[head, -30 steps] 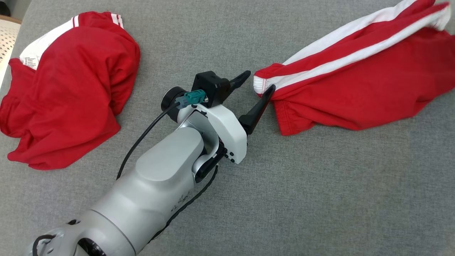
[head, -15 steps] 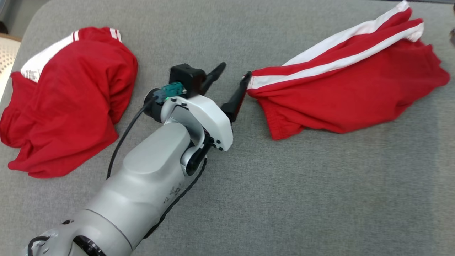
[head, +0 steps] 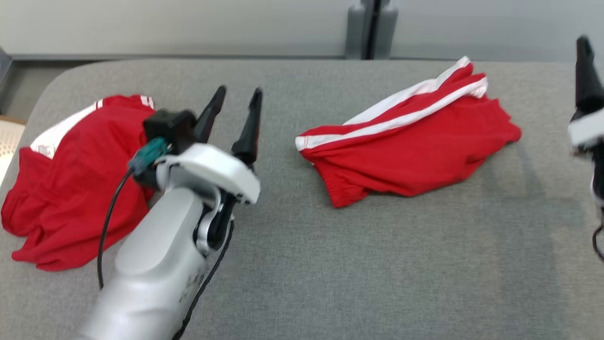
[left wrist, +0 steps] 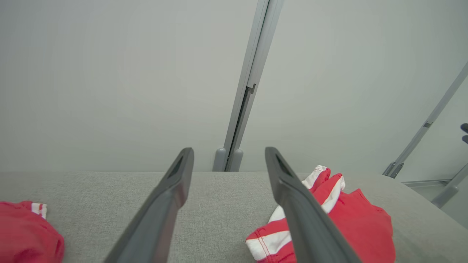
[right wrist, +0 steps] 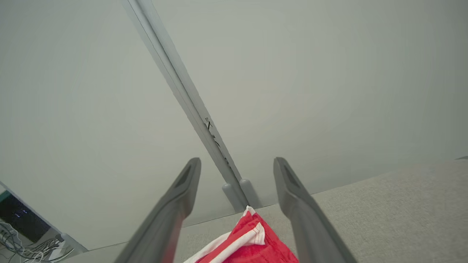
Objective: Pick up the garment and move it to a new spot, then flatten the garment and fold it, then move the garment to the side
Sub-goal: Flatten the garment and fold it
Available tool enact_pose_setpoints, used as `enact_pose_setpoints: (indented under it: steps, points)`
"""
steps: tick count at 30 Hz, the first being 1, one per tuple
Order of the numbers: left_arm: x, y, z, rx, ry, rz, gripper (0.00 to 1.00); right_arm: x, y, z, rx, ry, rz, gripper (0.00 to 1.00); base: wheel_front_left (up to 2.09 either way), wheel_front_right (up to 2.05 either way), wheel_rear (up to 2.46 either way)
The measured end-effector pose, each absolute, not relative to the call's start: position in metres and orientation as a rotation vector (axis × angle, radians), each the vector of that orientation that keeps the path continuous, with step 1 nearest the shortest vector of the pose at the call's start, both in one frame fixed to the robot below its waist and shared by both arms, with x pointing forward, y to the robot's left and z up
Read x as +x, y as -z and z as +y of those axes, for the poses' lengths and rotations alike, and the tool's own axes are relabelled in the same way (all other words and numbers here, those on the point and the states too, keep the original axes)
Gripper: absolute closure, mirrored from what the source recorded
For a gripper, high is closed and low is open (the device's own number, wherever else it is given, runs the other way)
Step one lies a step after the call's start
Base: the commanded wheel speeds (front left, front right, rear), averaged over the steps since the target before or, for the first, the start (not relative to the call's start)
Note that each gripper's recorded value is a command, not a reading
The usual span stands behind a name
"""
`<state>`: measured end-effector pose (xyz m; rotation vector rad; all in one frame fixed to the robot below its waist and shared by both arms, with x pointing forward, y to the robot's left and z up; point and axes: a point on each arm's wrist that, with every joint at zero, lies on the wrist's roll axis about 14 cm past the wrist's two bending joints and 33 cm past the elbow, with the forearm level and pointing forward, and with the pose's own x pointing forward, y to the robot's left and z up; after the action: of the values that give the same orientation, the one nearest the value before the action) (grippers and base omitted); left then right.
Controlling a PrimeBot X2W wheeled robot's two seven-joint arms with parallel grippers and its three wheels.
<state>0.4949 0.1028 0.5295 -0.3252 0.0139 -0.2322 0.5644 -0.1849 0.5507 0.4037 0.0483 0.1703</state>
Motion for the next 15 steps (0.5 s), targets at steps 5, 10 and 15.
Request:
enact_pose_setpoints:
  steps: [5, 10, 15]
  points:
    - [0.471, -0.534, 0.118, -0.320, 0.181, -0.037, 0.00, 0.523, -0.548, -0.198, 0.297, -0.172, -0.019, 0.00, 0.00, 0.00, 0.00]
    - [0.446, -0.530, 0.115, -0.282, 0.195, -0.066, 0.00, 0.487, -0.532, -0.207, 0.204, -0.165, -0.023, 0.00, 0.00, 0.00, 0.00]
    - [0.422, -0.521, 0.107, -0.245, 0.220, -0.067, 0.00, 0.458, -0.512, -0.209, 0.162, -0.154, 0.000, 0.00, 0.00, 0.00, 0.00]
